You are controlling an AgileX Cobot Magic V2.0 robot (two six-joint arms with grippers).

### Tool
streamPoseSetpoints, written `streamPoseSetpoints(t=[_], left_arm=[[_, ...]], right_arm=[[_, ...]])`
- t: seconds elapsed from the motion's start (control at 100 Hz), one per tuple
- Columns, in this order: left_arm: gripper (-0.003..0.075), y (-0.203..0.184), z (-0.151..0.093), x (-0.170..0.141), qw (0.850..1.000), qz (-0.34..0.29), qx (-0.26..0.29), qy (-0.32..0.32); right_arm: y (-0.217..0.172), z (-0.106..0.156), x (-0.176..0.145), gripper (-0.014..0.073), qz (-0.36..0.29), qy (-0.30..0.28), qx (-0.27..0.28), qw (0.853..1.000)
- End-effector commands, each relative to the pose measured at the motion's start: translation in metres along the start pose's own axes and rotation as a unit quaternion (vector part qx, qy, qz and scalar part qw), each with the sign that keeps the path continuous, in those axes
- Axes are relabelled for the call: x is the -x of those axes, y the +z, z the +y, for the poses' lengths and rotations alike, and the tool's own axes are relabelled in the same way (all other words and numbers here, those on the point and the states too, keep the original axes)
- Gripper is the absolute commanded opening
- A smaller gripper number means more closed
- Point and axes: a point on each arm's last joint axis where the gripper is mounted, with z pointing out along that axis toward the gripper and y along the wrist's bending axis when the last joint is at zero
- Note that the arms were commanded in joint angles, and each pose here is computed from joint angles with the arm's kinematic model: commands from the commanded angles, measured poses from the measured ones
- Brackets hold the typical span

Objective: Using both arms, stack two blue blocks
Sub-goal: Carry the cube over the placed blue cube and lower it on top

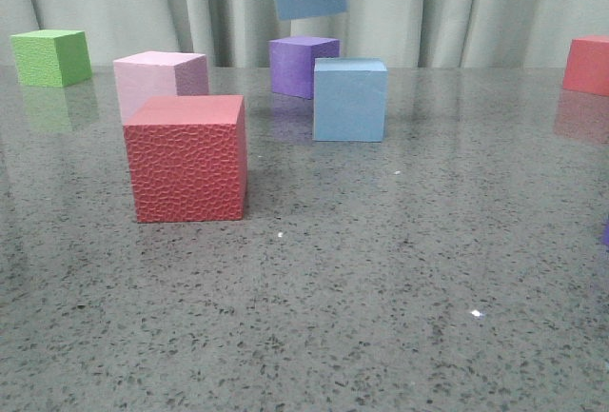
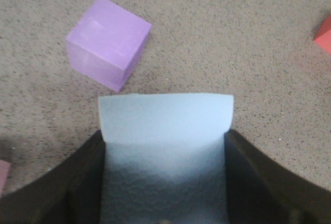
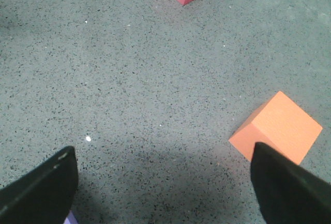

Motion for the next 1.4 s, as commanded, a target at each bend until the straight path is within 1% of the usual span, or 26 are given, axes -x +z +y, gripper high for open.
streamPoseSetpoints(t=[0.0, 0.2, 0.36, 0.46, 0.7, 1.0, 1.2, 1.39], left_arm=[[0.0201, -0.031, -0.015, 0.015, 0.998, -0.05, -0.042, -0.012], [0.0201, -0.027, -0.026, 0.007, 0.998, -0.04, -0.049, -0.014], [0.0201, -0.026, -0.031, 0.001, 0.998, -0.032, -0.044, -0.013], [0.0201, -0.027, -0.031, 0.0, 0.999, -0.032, -0.035, -0.008], [0.0201, -0.028, -0.035, -0.004, 0.999, -0.03, -0.031, -0.006], [0.0201, -0.022, -0.033, -0.008, 1.0, -0.016, -0.013, -0.006], [0.0201, -0.013, -0.038, -0.015, 1.0, -0.003, -0.015, -0.003], [0.0201, -0.012, -0.041, -0.016, 1.0, -0.01, -0.025, 0.0]], right_arm=[[-0.008, -0.003, 0.012, 0.0663, -0.048, -0.009, -0.004, 0.999], [-0.008, -0.003, 0.012, 0.0663, -0.048, -0.008, -0.003, 0.999], [-0.008, -0.003, 0.012, 0.0663, -0.047, -0.006, -0.001, 0.999], [-0.008, -0.002, 0.011, 0.0663, -0.047, -0.005, 0.001, 0.999], [-0.008, -0.002, 0.011, 0.0663, -0.046, -0.004, 0.002, 0.999], [-0.008, -0.002, 0.011, 0.0663, -0.046, -0.004, 0.002, 0.999], [-0.008, -0.002, 0.011, 0.0663, -0.046, -0.004, 0.002, 0.999], [-0.008, -0.002, 0.011, 0.0663, -0.046, -0.004, 0.002, 0.999]])
